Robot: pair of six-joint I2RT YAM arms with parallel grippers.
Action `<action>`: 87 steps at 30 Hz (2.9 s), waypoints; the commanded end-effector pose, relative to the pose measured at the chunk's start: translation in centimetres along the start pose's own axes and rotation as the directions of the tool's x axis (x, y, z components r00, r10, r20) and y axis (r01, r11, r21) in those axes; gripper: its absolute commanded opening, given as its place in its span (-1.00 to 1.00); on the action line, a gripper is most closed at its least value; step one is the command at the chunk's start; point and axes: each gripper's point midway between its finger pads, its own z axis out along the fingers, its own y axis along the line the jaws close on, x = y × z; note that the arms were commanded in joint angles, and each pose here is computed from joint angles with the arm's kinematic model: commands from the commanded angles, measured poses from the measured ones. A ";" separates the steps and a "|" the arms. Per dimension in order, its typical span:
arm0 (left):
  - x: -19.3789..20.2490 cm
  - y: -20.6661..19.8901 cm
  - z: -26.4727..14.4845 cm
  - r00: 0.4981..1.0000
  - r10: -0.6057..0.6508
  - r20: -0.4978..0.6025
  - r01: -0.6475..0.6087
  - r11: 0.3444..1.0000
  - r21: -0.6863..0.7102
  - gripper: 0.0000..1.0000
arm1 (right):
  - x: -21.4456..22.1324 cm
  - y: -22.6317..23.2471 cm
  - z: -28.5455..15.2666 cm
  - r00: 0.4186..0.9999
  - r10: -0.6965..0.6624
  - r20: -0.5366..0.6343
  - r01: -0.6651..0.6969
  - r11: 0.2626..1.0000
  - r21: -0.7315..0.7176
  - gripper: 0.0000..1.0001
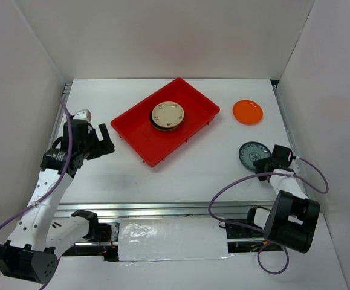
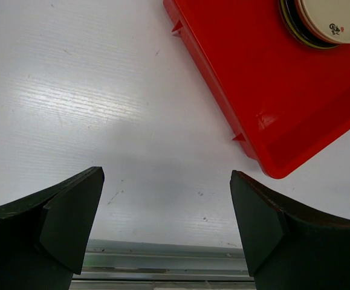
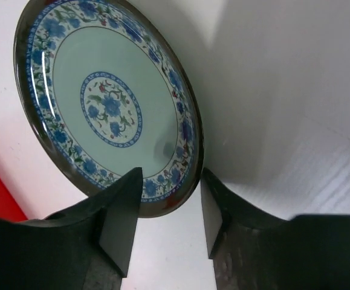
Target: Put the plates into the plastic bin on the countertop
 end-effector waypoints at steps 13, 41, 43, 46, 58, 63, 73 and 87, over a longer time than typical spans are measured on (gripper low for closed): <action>-1.6 -0.1 -0.6 0.998 0.013 0.065 -0.014 1.000 0.006 0.99 | 0.9 -0.9 0.6 0.999 -0.016 -0.042 0.017 1.000 0.009 -1.00; -2.2 0.0 -1.0 0.992 -0.009 0.123 0.006 1.000 0.028 0.99 | 20.3 35.5 -4.6 0.654 -0.716 -0.243 0.422 0.612 -0.669 -1.00; -2.2 0.0 -0.9 0.993 -0.007 0.118 0.004 1.000 0.027 0.99 | 21.3 35.8 -4.0 0.637 -0.730 -0.247 0.428 0.602 -0.675 -1.00; -2.0 -0.1 -0.5 0.995 -0.005 0.098 0.003 1.000 0.025 0.99 | 22.2 35.9 -3.7 0.612 -0.752 -0.245 0.442 0.581 -0.683 -1.00; -1.9 -0.3 -0.4 0.996 0.005 0.091 -0.008 0.999 0.037 0.99 | 18.5 37.7 -9.0 0.643 -0.758 -0.106 0.462 0.495 -0.735 1.00; -1.8 -0.2 -0.4 0.996 0.001 0.090 -0.004 1.000 0.031 0.99 | 6.7 34.8 -6.0 0.813 -0.582 -0.008 0.494 0.697 -0.519 1.00; -1.9 -0.4 -0.5 0.996 0.005 0.093 -0.009 0.999 0.045 0.99 | -7.2 22.3 5.9 0.964 -0.265 -0.002 0.261 0.953 -0.151 1.00; -1.7 -0.8 -0.4 0.996 0.014 0.087 -0.020 0.998 0.068 0.99 | -8.3 21.4 11.9 0.978 -0.197 -0.064 0.185 0.969 -0.164 0.65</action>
